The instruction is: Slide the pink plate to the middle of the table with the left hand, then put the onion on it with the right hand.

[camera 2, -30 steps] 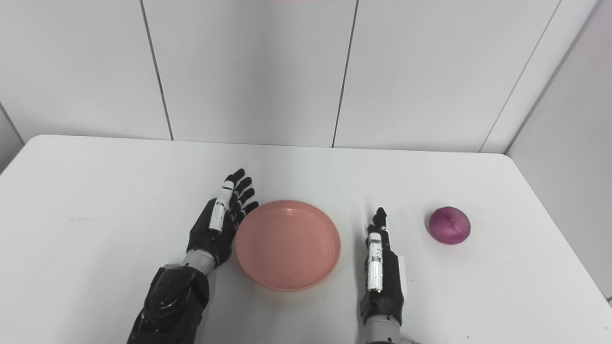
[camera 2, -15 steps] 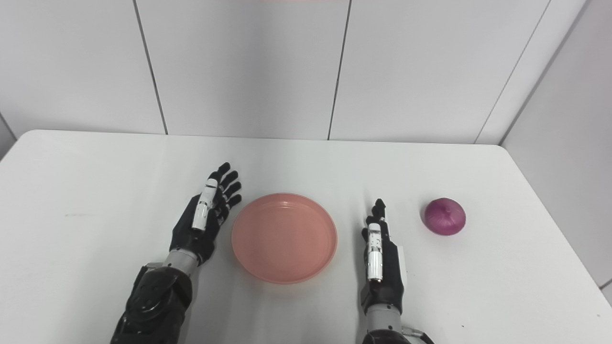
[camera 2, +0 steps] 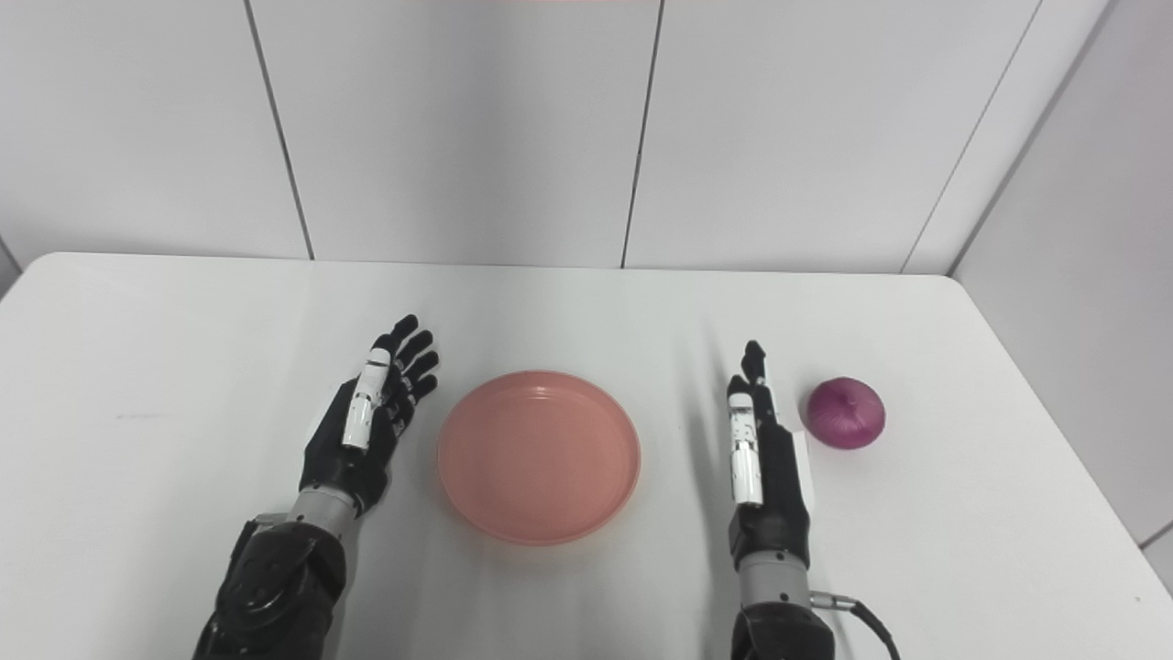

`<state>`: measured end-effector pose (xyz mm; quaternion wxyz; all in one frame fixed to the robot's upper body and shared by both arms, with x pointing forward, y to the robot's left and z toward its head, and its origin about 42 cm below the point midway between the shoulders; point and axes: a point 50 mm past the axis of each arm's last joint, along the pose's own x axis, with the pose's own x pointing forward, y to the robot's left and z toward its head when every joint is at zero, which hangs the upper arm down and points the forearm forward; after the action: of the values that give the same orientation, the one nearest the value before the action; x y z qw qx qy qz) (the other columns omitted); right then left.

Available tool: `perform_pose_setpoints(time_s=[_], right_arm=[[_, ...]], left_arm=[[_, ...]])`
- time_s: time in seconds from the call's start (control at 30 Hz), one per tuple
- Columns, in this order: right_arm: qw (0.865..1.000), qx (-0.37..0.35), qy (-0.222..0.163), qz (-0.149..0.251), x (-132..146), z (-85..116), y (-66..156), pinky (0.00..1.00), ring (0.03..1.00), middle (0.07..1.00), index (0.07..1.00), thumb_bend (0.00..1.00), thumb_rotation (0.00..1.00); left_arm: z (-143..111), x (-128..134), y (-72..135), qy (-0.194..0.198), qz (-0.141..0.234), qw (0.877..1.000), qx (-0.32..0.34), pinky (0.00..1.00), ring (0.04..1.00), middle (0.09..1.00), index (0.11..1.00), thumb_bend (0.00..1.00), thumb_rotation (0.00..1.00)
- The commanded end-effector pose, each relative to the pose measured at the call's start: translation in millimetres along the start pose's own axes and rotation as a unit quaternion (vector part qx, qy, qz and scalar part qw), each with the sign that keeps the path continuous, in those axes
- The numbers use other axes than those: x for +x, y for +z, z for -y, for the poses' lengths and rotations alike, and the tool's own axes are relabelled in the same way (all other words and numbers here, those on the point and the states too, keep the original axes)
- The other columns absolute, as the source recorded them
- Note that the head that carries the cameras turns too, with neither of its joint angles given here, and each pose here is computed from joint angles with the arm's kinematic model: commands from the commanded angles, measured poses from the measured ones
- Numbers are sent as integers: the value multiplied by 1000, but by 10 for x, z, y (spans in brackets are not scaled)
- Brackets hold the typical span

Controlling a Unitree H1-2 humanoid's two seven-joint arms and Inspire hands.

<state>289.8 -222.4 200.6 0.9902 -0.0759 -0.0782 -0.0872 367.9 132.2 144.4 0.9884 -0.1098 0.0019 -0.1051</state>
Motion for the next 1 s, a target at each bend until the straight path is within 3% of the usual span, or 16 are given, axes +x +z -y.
perform_pose_setpoints(time_s=[0.0, 0.13, 0.3, 0.47, 0.6, 0.97], right_arm=[[999, -21, -6, 50, 70, 94, 250, 958, 953, 971, 969, 278, 1000], [996, -51, -1, 74, 128, 217, 378, 968, 953, 963, 966, 385, 951], [991, -88, 1, 101, 214, 393, 499, 925, 948, 963, 970, 381, 898], [986, -125, -7, 114, 279, 531, 587, 903, 936, 957, 964, 387, 774], [967, -218, -32, 132, 351, 685, 656, 846, 909, 924, 932, 405, 765], [938, -317, -78, 117, 442, 977, 765, 807, 884, 925, 943, 552, 625]], left_arm=[[41, -2, 23, -11, 14, 1000, -11, 946, 942, 946, 930, 445, 1000], [58, -9, 10, -10, 12, 1000, -15, 945, 943, 944, 929, 439, 1000], [72, -16, -5, -9, 11, 1000, -14, 937, 937, 939, 924, 438, 1000], [64, -25, -26, -11, 10, 1000, -15, 944, 942, 943, 928, 435, 1000], [81, -31, -13, -13, 10, 1000, -15, 944, 941, 942, 928, 433, 1000], [99, -26, -19, -22, 11, 1000, -19, 953, 949, 947, 931, 436, 1000]])
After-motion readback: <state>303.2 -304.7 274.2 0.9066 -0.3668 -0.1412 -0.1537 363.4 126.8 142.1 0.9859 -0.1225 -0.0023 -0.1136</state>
